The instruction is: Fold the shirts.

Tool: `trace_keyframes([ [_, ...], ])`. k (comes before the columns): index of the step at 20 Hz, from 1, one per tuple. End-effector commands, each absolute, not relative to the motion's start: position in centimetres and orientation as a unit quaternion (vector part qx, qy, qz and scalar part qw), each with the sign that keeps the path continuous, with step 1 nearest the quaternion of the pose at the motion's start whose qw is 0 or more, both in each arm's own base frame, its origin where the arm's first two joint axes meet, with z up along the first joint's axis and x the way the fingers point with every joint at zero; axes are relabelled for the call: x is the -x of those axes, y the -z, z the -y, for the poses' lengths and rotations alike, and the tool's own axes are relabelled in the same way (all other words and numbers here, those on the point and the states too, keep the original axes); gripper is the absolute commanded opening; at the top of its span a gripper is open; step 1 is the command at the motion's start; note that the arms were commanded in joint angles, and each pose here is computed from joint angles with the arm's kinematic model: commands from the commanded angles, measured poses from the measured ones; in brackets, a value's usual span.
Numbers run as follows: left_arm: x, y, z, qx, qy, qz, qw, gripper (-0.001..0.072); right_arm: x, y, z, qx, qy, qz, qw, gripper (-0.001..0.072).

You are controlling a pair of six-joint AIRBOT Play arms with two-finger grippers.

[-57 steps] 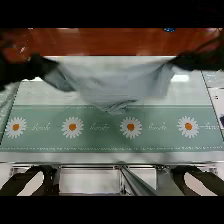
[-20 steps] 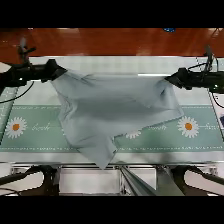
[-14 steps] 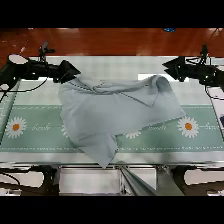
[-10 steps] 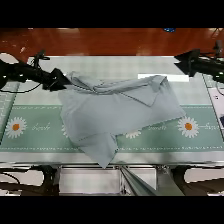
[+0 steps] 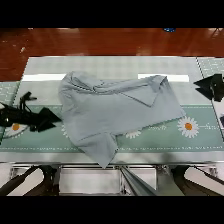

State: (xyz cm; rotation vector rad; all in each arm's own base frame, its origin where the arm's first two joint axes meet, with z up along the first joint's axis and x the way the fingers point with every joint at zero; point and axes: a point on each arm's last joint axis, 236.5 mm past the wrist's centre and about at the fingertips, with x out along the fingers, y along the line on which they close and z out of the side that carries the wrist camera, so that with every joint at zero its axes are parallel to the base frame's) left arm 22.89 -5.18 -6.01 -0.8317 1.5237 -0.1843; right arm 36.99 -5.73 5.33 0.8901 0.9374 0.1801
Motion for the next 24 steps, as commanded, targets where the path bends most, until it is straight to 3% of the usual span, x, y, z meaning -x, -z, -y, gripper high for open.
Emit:
trace_keyframes([
  [1,-17.3,9.1,7.7,0.399,0.066,-0.688,0.603,0.051,-34.0,-4.1,3.7,-0.433,-0.066,-0.401,0.805,0.0408],
  [3,-16.6,9.4,8.9,0.412,0.076,-0.693,0.587,0.0508,-33.1,-3.4,3.1,-0.419,-0.069,-0.406,0.809,0.042],
  [14,-16.6,9.5,10.9,0.395,0.085,-0.703,0.585,0.0507,-32.9,-3.4,3.0,-0.415,-0.072,-0.41,0.809,0.0419],
  [24,-18.6,9.8,11.4,0.405,0.073,-0.677,0.611,0.0507,-32.9,-3.4,3.0,-0.415,-0.071,-0.41,0.809,0.0419],
])
